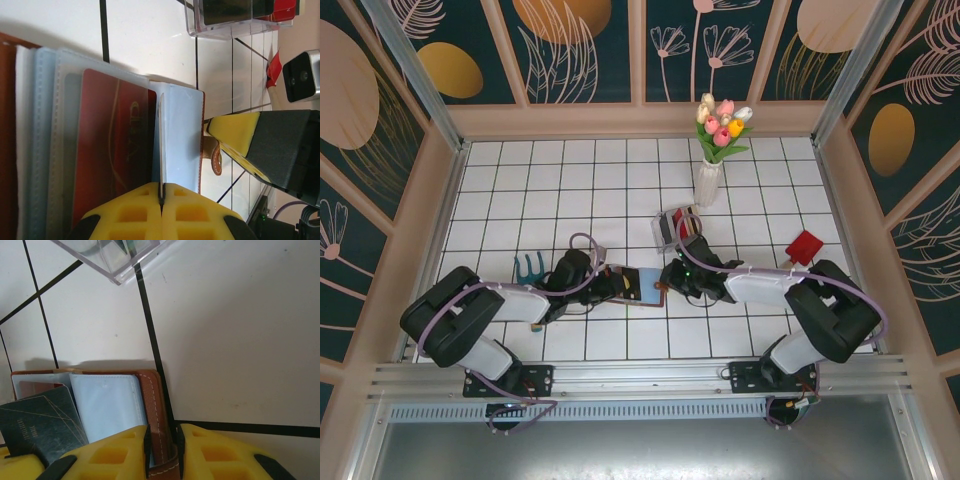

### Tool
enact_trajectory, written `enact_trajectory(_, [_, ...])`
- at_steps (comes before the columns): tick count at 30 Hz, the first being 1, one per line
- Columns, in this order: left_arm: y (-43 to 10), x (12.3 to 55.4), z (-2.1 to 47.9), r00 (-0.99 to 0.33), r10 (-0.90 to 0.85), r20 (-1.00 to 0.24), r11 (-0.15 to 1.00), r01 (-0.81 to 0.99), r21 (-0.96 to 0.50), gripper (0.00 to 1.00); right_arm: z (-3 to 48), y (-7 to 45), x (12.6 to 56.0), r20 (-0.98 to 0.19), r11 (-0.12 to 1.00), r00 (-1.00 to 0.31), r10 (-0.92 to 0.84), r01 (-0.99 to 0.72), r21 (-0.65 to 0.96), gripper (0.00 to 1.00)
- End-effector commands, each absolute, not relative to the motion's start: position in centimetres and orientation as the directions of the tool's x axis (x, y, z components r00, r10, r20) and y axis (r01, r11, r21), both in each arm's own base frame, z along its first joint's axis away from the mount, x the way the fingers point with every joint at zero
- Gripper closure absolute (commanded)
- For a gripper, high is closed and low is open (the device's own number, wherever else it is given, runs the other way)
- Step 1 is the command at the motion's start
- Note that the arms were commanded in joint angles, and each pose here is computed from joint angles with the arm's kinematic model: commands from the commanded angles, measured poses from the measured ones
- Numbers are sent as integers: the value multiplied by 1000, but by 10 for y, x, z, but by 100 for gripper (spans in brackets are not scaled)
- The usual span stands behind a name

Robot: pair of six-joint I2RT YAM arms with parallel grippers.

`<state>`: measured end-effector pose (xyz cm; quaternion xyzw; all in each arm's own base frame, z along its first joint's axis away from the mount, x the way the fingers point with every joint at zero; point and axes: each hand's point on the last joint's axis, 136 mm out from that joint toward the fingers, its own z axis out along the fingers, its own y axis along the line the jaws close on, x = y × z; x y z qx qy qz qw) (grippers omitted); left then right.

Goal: Put the credit cards into the card holder

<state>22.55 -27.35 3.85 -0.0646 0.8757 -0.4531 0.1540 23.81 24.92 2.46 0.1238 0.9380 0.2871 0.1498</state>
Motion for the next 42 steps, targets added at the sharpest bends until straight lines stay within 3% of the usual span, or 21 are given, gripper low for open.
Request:
enact_trajectory(1, [-273,218,32,-955,-225,-191,605,17,-796,93,21,254,234,-192,801,-930,313,151,579,76])
enact_trajectory(20, [-282,227,34,-956,-171,-239,637,77,-767,88,17,259,235,-185,803,-934,307,150,576,77])
enact_trajectory(29, [-268,234,52,-924,-201,-326,678,109,-727,89,17,261,237,-191,811,-936,297,141,568,77])
enact_trajectory(42, [-277,235,44,-935,-199,-293,653,97,-751,89,13,260,236,-187,817,-938,293,143,559,78])
